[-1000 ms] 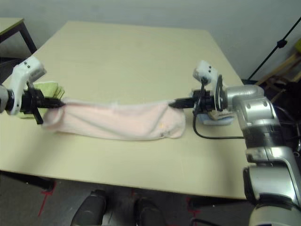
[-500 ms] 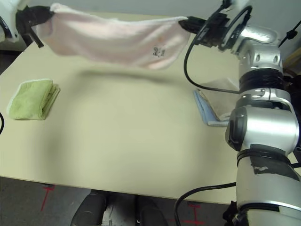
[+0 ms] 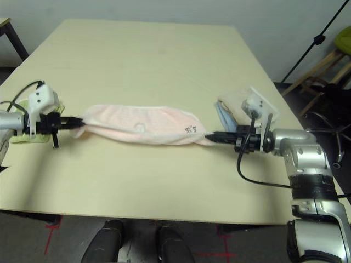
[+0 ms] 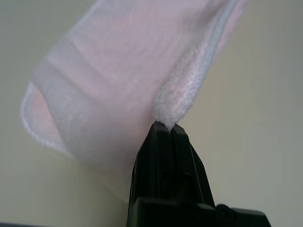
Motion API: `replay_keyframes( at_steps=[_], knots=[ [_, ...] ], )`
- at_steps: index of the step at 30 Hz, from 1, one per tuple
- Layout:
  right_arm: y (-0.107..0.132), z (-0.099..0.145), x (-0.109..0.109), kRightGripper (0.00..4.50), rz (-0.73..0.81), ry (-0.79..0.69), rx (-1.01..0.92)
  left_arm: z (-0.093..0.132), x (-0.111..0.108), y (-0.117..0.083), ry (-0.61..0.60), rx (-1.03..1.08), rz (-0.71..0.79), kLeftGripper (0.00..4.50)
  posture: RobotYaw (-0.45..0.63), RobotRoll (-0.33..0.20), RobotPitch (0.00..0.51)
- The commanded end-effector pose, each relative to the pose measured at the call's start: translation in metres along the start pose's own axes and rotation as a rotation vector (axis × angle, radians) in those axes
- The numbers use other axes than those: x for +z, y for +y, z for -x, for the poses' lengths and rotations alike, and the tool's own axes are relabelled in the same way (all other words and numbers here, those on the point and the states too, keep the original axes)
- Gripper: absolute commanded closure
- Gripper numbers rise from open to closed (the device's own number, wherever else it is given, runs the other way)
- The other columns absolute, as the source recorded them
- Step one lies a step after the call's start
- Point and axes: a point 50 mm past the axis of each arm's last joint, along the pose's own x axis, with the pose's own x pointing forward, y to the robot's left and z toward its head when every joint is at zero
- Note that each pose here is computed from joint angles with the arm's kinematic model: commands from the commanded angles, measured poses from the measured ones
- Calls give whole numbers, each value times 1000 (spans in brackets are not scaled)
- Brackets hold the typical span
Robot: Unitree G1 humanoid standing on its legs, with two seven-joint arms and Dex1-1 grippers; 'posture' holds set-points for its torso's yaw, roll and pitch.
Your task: Fold the towel and set it aside.
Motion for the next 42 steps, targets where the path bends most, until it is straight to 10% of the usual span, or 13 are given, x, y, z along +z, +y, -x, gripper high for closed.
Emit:
replay_keyframes(
  at_steps=[1, 20, 42],
  knots=[
    [9, 3, -5, 4500, 43, 80, 30, 8, 1, -12, 15, -58, 57, 4495, 192, 0, 152],
    [47, 32, -37, 4500, -42, 275, 263, 28, 0, -56, 173, -402, 257, 4495, 188, 0, 160],
    [-19, -9, -10, 4500, 250, 116, -6, -2, -2, 34, 201, -263, -65, 4495, 181, 0, 179]
  ],
)
